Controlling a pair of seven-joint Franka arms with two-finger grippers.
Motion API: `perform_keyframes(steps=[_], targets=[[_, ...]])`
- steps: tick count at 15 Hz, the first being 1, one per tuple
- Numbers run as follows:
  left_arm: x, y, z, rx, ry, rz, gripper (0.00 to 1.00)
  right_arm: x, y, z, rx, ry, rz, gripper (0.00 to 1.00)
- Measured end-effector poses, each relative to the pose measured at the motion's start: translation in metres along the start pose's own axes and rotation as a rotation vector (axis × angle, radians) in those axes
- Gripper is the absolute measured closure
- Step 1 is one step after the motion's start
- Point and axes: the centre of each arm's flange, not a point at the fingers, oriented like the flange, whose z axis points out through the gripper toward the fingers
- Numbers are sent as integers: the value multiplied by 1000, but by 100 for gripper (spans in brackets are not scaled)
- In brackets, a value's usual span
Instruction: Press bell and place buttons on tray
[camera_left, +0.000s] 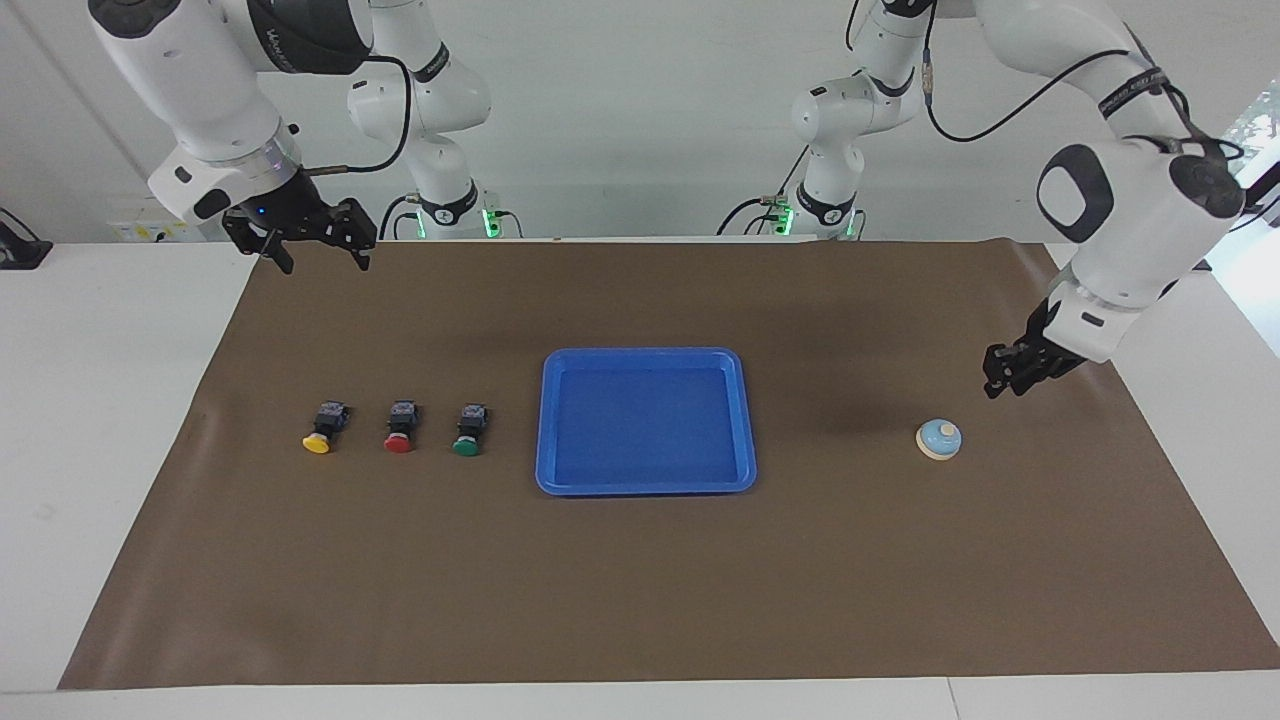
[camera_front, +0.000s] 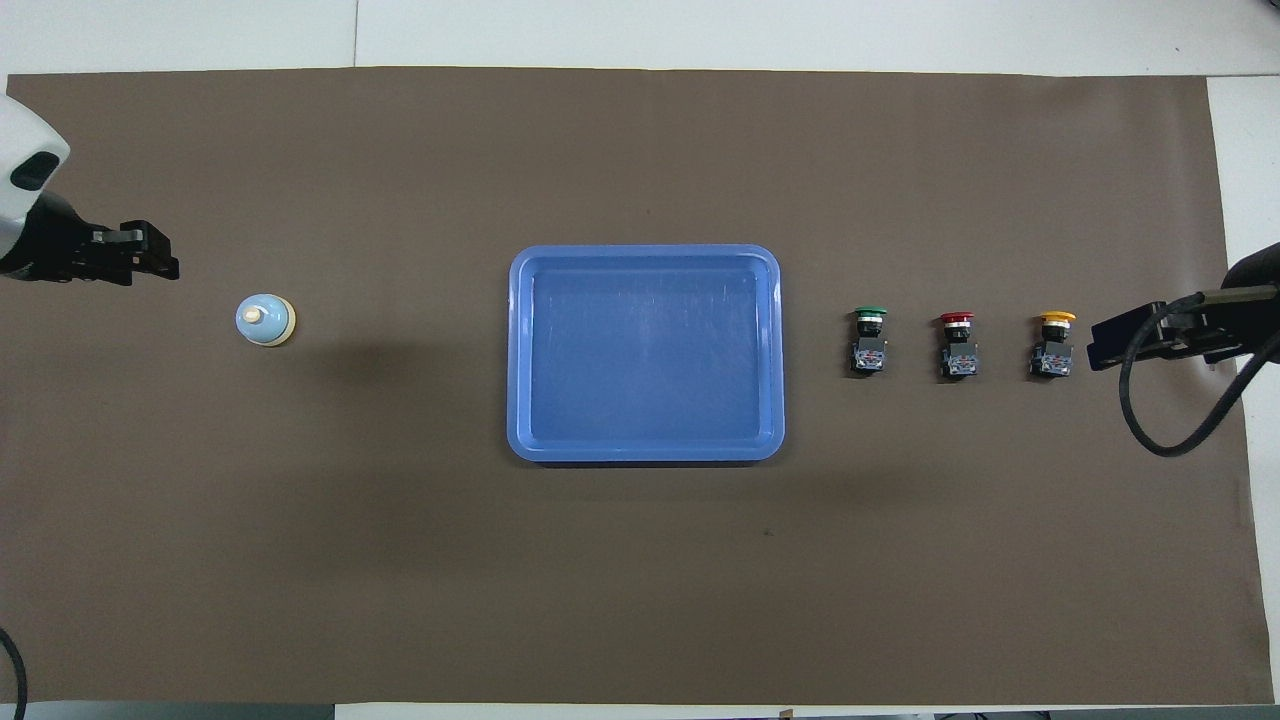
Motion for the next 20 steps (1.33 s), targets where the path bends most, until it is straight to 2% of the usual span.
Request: perform_keyframes(steps=[3,4,8,12,20], targets=[[-44,11,-61,25,-46,9,5,0,0,0,0,0,0,0],[-56,13,-74,31,-59,9,0,0,0,0,0,0,0,0],[-67,15,-75,41,-95,12,0,0,0,0,0,0,0,0],[-73,34,-69,87,-148,57,0,-1,0,1,0,-8,1,0],[-74,41,-72,84,-145,73,0,-2,11,1,3,-9,13,0]])
